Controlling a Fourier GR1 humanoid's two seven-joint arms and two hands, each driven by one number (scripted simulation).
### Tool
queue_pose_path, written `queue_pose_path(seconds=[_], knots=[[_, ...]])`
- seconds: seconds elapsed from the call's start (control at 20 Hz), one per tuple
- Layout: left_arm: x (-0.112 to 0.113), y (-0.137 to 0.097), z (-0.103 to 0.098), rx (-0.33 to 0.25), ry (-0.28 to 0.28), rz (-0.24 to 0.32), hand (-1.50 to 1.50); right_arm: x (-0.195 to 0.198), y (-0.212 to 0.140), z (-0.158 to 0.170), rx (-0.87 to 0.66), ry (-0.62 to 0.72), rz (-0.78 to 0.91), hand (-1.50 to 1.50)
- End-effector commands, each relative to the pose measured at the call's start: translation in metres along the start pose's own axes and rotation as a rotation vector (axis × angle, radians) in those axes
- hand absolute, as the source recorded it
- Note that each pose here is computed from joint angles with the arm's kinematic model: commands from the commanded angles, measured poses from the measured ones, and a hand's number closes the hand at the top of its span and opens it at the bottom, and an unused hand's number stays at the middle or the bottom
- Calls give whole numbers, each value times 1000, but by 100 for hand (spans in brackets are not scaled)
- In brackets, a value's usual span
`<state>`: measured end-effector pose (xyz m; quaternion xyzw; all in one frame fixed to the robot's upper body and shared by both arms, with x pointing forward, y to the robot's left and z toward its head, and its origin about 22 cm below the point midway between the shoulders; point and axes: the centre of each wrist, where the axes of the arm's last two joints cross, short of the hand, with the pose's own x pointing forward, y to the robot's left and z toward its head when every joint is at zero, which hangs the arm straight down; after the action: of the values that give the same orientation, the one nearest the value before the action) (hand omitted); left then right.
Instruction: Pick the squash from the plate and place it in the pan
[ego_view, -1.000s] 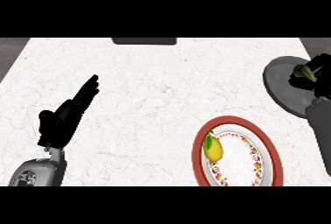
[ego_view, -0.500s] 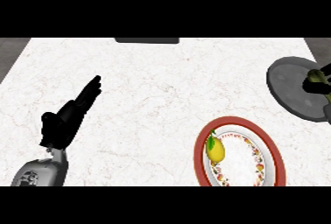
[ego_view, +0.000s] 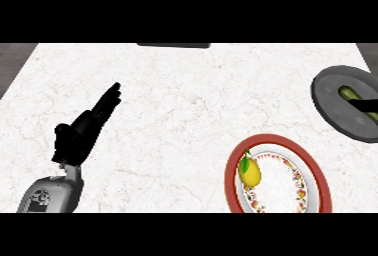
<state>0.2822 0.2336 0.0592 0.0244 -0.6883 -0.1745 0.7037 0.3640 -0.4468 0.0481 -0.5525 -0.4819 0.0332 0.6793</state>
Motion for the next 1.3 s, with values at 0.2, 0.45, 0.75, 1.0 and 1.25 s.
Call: queue_pose_path(seconds=[0.2,0.45,0.75,1.0,1.25], knots=[[-3,6,1,6,-1,11,0,-3,-8,-3,-130,-55,-402,-150],[-11,2,11,19,5,9,0,-43,-35,-8,-86,-69,-596,-150],[-9,-7,8,16,22,17,0,-108,-38,13,8,-136,-649,-150],[-17,10,3,21,21,16,0,-125,-23,29,-36,-256,-687,-150],[-17,13,15,36,34,3,0,-144,-19,42,-31,-264,-704,-150]])
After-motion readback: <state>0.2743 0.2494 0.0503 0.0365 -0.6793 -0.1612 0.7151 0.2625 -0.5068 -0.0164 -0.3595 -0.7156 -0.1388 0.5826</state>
